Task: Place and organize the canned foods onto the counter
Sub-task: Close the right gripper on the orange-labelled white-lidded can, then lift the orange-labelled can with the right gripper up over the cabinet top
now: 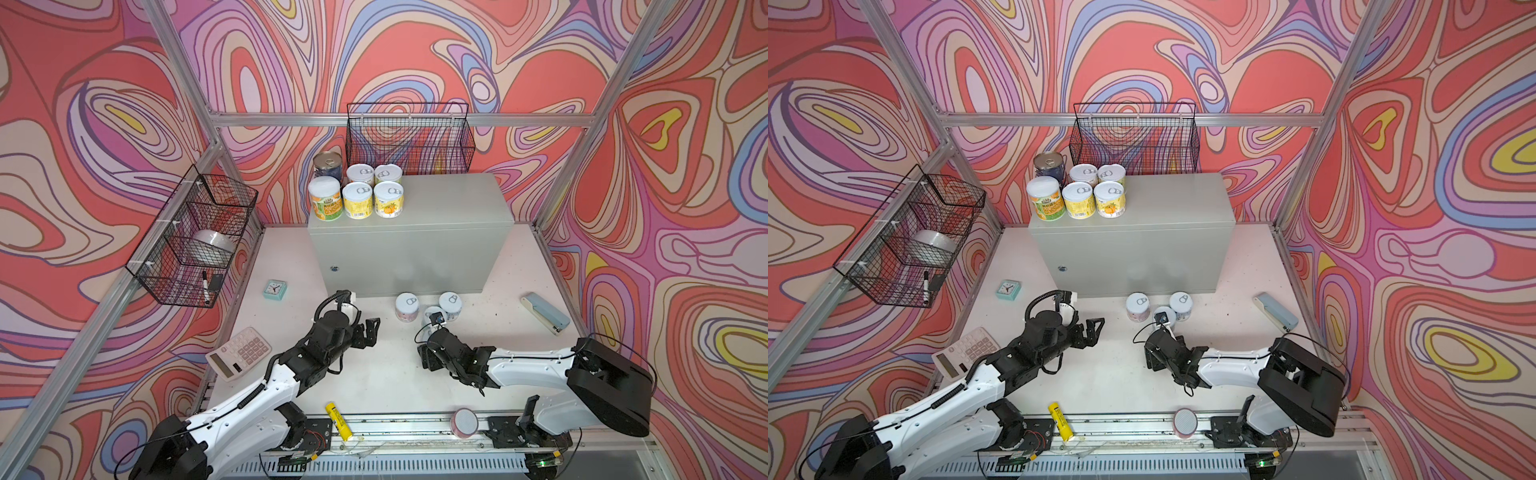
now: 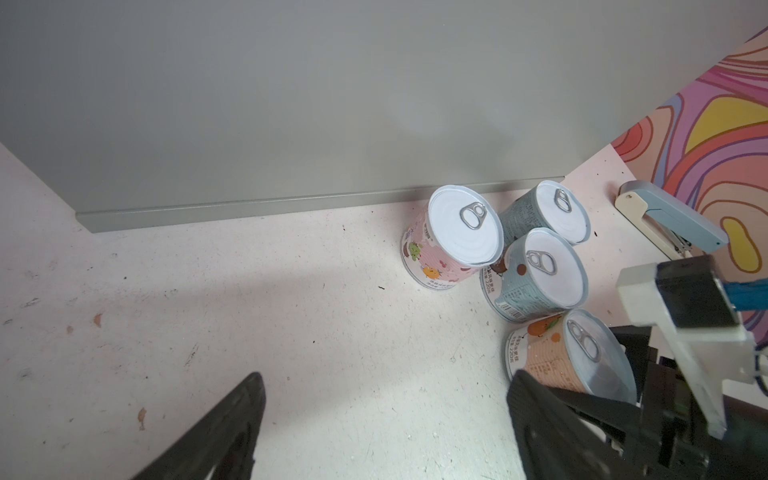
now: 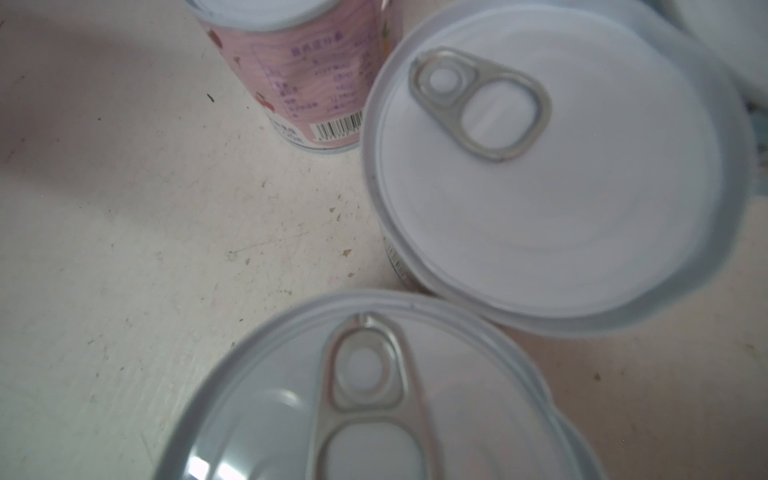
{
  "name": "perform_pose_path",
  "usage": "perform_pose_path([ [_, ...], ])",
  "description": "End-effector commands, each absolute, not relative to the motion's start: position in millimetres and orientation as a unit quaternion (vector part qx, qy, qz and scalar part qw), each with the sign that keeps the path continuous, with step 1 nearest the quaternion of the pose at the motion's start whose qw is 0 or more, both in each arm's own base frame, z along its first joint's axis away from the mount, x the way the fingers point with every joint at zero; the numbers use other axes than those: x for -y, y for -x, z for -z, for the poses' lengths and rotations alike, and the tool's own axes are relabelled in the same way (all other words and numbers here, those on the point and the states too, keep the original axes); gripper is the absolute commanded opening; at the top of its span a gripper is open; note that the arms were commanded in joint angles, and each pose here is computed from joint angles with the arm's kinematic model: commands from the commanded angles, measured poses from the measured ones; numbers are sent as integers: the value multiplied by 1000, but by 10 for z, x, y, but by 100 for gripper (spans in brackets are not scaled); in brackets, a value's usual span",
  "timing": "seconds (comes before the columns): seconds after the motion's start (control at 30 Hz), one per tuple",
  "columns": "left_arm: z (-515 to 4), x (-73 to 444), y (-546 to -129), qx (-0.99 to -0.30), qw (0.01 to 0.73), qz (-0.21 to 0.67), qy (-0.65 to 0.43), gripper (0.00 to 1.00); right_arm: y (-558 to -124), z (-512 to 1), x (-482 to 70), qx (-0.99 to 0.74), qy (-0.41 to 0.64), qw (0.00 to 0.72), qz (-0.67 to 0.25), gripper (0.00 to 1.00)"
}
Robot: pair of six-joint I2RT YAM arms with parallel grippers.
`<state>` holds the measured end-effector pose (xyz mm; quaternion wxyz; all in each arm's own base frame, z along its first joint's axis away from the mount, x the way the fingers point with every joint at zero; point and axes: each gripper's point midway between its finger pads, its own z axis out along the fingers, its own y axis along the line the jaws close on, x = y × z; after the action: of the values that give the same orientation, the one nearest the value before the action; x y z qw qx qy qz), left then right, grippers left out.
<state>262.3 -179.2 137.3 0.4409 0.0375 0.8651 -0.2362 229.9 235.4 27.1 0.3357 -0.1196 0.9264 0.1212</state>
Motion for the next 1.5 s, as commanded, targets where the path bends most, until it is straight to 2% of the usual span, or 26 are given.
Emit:
perform_pose_path([
  [0.0, -1352, 1803, -2638, -865, 443, 233, -36, 93, -2300, -364, -2388, -925, 120, 335, -133, 37],
  [0.07, -1367, 1804, -2644, -865, 443, 230, -40, 93, -2267, -425, -2402, -923, 125, 335, -145, 0],
  [0.33, -1562, 1799, -2647, -861, 453, 222, -57, 92, -2081, -911, -2356, -915, 133, 337, -177, 0],
  [0.53, -1818, 1889, -2667, -860, 450, 227, -81, 92, -2085, -1760, -2452, -911, 168, 332, -178, 0],
  [0.8, -2040, 1968, -2733, -855, 450, 236, -101, 93, -2462, -2931, -2412, -905, 163, 367, -138, 0],
  [0.9, -2099, 1988, -2747, -853, 451, 242, -105, 94, -2656, -3295, -2318, -901, 143, 378, -157, 0],
  [1.07, -2148, 2074, -2730, -849, 444, 265, -111, 94, -2979, -3826, -2288, -886, 148, 425, -116, 0],
  [1.2, -2330, 2065, -2694, -847, 442, 279, -97, 95, -3223, -4076, -2303, -881, 161, 433, -97, 0],
  [1.47, -2995, 1971, -2725, -863, 433, 246, -85, 94, -3750, -4448, -2193, -857, 145, 484, -99, 0],
])
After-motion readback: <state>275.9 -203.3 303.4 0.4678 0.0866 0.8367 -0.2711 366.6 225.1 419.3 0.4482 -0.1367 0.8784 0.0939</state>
